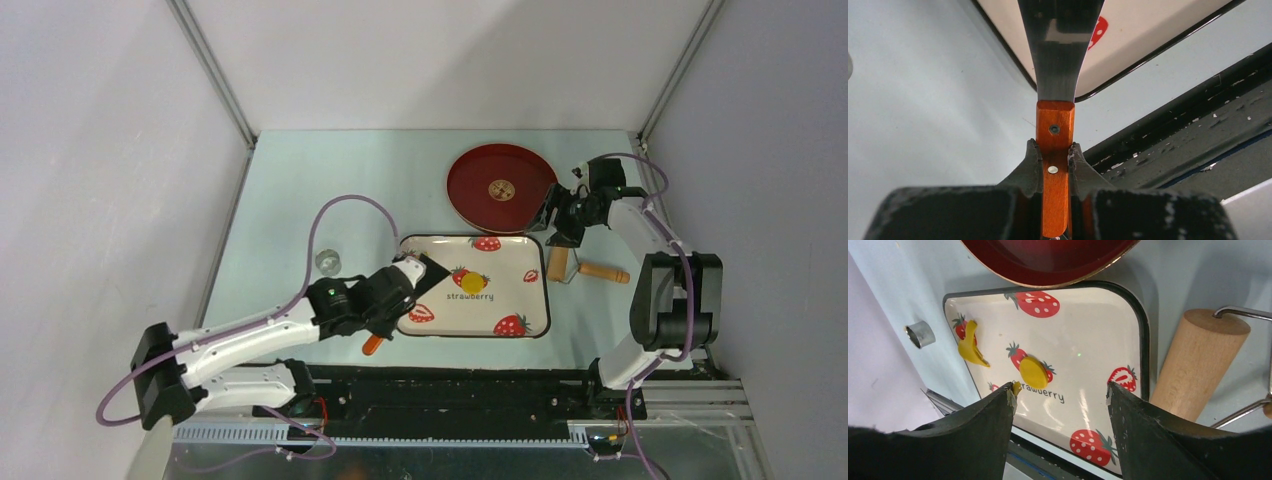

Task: Roll out the dumpling wrappers from the dough

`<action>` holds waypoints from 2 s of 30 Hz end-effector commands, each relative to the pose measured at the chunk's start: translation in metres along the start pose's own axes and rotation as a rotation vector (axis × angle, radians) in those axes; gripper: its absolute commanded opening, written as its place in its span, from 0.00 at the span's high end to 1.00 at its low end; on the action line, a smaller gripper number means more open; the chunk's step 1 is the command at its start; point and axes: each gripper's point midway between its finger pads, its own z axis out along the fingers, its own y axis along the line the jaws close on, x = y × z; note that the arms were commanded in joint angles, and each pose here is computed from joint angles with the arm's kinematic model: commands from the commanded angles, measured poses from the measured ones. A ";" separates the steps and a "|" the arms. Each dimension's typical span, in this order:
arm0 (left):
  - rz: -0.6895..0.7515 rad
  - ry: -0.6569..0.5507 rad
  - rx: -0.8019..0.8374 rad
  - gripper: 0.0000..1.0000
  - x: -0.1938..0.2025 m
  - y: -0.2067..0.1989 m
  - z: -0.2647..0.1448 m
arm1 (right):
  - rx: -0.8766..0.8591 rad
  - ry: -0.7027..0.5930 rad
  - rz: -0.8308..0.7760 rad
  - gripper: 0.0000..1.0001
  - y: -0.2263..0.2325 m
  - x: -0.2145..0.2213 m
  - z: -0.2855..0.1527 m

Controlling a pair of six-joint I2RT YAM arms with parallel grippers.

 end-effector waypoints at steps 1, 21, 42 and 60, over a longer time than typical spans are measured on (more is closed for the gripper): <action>0.080 -0.016 0.064 1.00 -0.024 -0.021 -0.001 | 0.035 -0.029 -0.057 0.29 0.000 0.002 -0.016; 0.226 0.248 0.061 1.00 0.003 -0.035 0.035 | 0.207 0.027 -0.129 0.28 -0.024 0.021 -0.008; 0.058 0.060 0.075 1.00 -0.017 -0.019 -0.007 | 0.219 0.032 -0.302 0.46 0.070 -0.070 0.090; -0.060 -0.032 0.045 1.00 -0.020 -0.004 -0.017 | 0.295 0.240 -0.333 0.93 0.039 -0.018 0.136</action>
